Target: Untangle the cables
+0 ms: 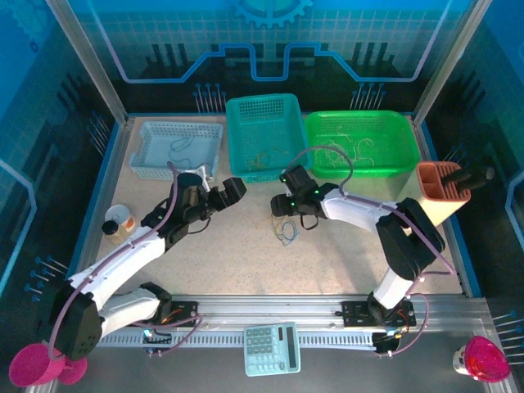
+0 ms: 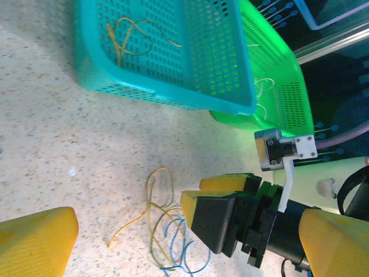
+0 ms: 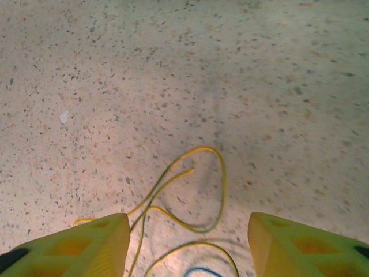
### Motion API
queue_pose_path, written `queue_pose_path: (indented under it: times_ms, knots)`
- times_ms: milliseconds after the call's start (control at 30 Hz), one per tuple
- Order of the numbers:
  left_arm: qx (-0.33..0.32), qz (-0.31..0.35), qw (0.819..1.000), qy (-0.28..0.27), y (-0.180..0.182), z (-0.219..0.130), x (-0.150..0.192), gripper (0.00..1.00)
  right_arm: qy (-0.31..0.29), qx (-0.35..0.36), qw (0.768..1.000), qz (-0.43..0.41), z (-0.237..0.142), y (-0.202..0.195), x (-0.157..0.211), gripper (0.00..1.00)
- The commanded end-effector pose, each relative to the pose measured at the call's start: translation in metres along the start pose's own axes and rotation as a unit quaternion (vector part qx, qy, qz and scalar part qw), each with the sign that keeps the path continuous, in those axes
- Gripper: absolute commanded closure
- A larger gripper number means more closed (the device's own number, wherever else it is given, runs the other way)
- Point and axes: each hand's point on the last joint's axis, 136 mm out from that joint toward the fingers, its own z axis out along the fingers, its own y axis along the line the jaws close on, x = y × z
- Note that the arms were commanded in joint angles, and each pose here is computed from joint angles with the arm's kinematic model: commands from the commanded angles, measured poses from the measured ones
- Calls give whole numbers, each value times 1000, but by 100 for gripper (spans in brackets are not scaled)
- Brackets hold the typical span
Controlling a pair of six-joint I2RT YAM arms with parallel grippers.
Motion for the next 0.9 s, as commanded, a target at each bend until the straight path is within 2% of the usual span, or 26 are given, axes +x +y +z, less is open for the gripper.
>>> queue_pose_path:
  times_ms: [0, 333, 667, 867]
  knots:
    - [-26, -5, 1000, -11, 15, -5, 0, 1, -9, -22, 1000, 0, 7, 17, -10, 47]
    - [-20, -4, 1000, -12, 15, -6, 0, 1, 8, -24, 1000, -6, 19, 29, 5, 48]
    - [-14, -6, 1000, -13, 13, -6, 0, 1, 16, -21, 1000, -3, 23, 28, 15, 67]
    - [-10, -5, 1000, -16, 11, -7, -1, 1, 20, -19, 1000, -5, 25, 29, 18, 65]
